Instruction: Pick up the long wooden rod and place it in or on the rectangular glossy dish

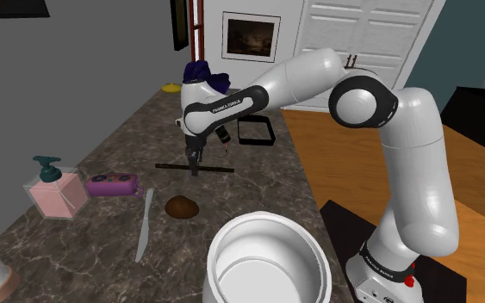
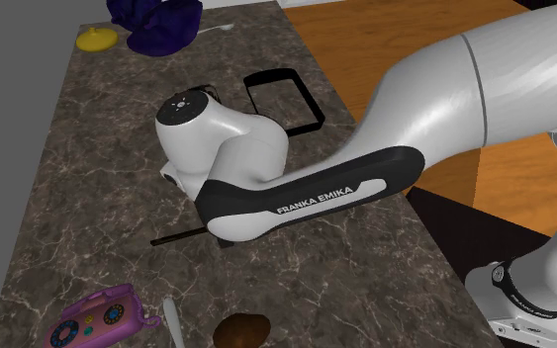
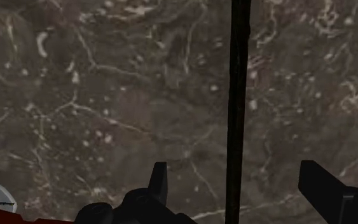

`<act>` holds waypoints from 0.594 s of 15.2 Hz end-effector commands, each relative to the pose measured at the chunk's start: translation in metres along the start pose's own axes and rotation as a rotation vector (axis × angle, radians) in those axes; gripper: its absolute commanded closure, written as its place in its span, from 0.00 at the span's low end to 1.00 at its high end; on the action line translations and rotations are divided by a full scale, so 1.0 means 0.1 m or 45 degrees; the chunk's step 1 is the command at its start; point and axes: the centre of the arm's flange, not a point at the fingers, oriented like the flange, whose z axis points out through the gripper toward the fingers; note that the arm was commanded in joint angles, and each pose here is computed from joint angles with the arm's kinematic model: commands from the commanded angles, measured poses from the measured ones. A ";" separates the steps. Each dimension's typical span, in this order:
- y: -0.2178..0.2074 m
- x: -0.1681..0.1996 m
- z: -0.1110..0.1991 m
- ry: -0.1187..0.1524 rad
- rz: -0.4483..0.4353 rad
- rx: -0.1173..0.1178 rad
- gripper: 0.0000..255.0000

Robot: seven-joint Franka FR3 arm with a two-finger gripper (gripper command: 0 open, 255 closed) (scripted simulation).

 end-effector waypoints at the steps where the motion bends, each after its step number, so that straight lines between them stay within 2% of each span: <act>1: 0.00 0.00 0.00 0.000 0.000 0.000 1.00; 9: -0.02 -0.01 -0.01 0.000 0.000 0.000 1.00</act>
